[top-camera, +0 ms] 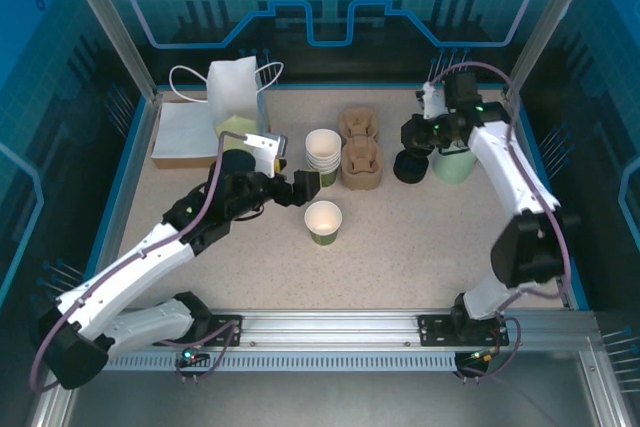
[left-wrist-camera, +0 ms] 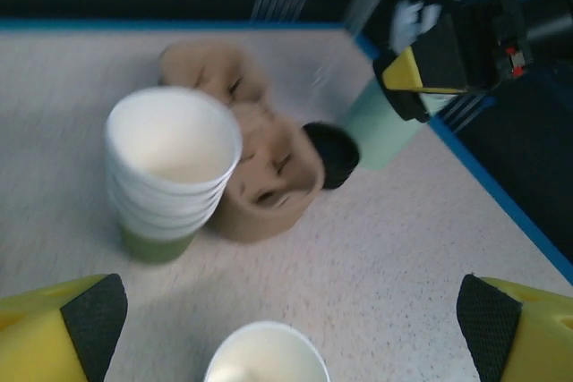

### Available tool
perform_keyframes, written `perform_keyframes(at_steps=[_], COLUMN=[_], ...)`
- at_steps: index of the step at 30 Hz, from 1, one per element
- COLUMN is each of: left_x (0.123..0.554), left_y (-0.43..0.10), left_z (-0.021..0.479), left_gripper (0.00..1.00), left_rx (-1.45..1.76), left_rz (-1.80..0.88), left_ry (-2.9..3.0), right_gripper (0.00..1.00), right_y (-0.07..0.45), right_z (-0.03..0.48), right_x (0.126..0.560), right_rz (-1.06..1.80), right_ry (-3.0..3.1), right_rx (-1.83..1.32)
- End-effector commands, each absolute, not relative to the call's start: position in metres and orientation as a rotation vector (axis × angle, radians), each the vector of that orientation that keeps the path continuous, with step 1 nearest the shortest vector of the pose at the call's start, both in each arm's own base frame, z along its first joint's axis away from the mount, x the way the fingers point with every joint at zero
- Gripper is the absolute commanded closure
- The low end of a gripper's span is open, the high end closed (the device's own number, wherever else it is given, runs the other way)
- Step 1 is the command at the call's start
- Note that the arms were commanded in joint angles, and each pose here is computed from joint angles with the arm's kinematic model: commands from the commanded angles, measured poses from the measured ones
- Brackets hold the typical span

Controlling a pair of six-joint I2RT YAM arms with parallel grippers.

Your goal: Pack the takeout coffee

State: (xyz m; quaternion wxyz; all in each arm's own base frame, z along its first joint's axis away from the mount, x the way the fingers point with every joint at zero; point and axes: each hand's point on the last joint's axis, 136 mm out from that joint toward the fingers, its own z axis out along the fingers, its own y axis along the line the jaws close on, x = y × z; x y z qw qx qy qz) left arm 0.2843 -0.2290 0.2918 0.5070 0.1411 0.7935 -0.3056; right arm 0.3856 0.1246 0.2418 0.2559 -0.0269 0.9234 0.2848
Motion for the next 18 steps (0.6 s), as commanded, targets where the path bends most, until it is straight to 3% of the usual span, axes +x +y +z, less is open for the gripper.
perform_keyframes(at_steps=[1, 8, 18], left_x=[0.275, 0.272, 0.271], left_y=[-0.257, -0.298, -0.352], left_z=[0.354, 0.368, 0.385], left_gripper=[0.01, 0.01, 0.01], left_rx=[0.656, 0.988, 1.164], left_rz=[-0.727, -0.668, -0.75], left_ry=[1.465, 1.205, 0.989], right_gripper=[0.89, 0.9, 0.9], right_y=[0.161, 0.184, 0.19], right_z=[0.296, 0.36, 0.393], right_x=[0.35, 0.282, 0.233], right_rz=[1.208, 1.636, 1.819], right_ry=[2.349, 2.199, 2.144], right_rx=[-0.131, -0.183, -0.189])
